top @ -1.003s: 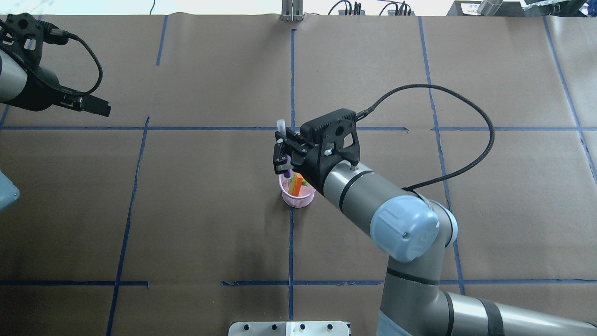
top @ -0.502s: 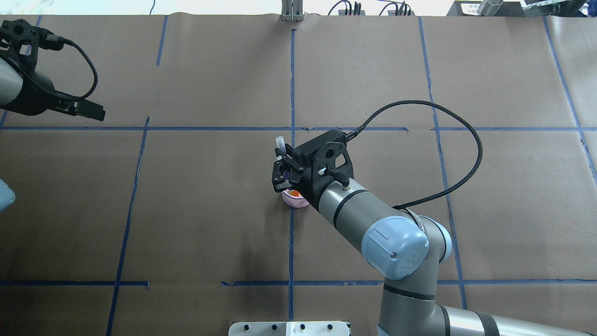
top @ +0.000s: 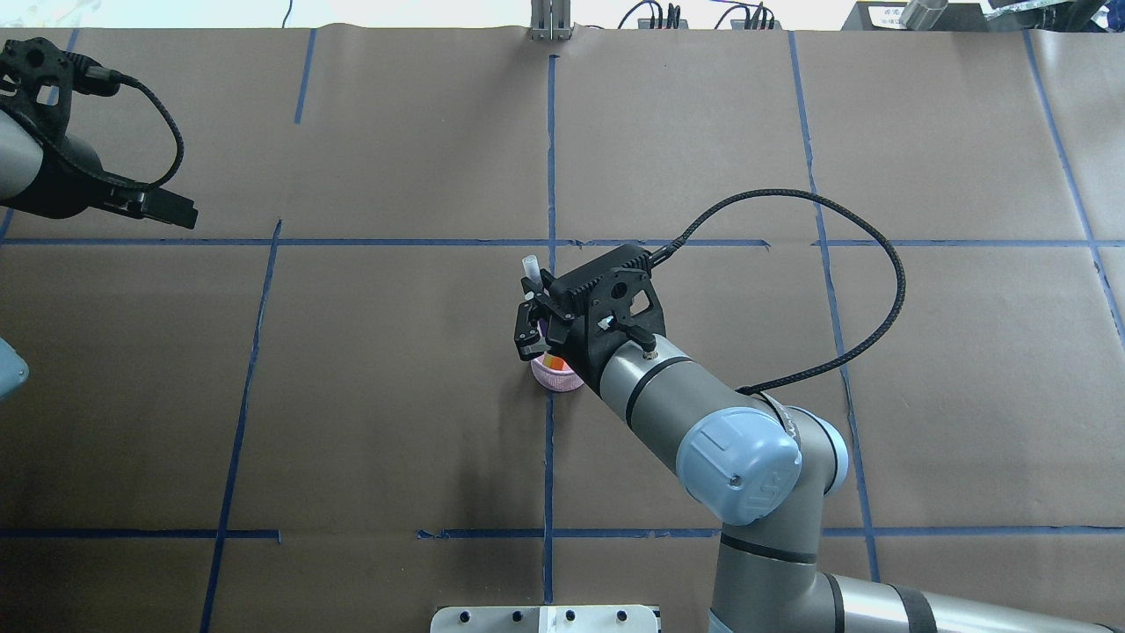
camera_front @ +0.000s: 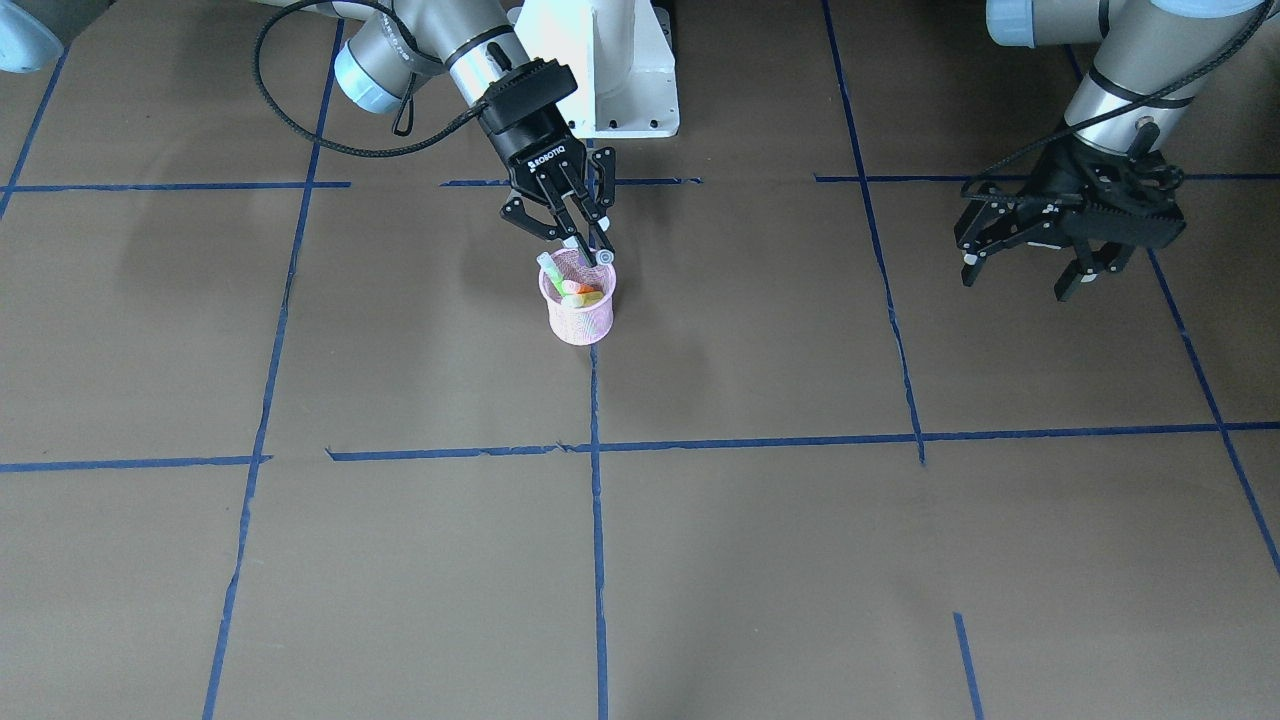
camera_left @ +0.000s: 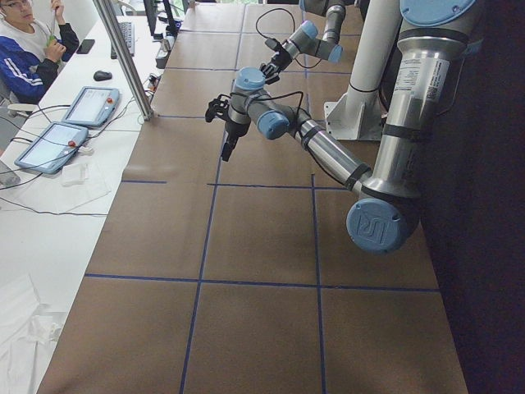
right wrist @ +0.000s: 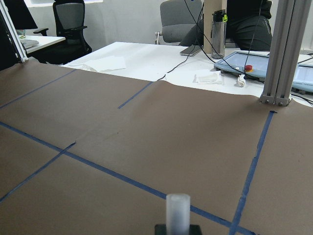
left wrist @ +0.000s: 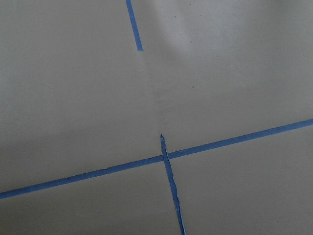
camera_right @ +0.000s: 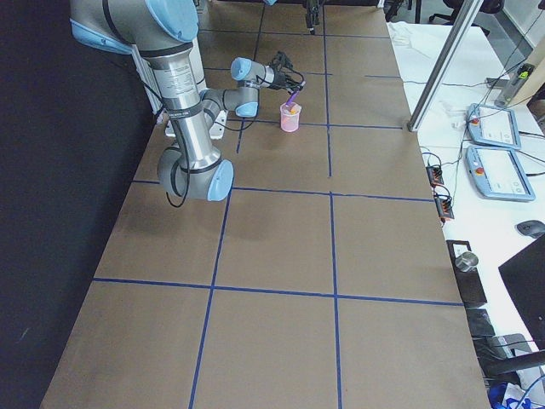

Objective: Collect pens into pen holder
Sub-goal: 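Lower the purple marker into the pink cup with the right gripper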

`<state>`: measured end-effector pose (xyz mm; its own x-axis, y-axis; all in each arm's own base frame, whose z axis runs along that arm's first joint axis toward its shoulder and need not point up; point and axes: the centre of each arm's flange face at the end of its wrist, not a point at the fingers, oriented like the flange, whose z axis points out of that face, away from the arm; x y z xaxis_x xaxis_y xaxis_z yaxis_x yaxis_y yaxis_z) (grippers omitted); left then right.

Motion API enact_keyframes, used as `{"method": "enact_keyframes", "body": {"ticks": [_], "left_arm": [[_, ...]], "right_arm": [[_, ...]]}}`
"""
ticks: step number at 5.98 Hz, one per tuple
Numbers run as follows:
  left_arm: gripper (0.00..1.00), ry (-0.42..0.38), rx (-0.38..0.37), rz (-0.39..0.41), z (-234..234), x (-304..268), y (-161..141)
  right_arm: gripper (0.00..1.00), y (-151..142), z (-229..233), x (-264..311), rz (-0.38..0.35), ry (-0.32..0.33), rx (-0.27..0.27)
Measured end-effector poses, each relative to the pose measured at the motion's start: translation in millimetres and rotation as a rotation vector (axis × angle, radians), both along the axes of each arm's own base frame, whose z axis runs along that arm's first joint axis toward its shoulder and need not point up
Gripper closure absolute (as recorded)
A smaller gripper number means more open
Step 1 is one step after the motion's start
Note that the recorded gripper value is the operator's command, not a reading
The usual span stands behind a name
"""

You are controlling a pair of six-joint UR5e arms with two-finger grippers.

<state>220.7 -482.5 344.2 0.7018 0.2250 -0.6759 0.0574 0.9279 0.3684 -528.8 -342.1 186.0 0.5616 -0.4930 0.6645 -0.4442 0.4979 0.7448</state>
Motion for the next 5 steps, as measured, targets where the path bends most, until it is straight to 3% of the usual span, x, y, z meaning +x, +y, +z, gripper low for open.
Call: {"method": "enact_keyframes", "body": {"ticks": [4, 5], "left_arm": [[0.0, -0.002, -0.002, 0.0, 1, 1, 0], [0.0, -0.002, -0.002, 0.0, 1, 1, 0]], "right_arm": [[0.89, 1, 17, -16, 0.0, 0.038, -0.012], [0.61, 7, 18, -19, 0.002, 0.04, -0.012]]}}
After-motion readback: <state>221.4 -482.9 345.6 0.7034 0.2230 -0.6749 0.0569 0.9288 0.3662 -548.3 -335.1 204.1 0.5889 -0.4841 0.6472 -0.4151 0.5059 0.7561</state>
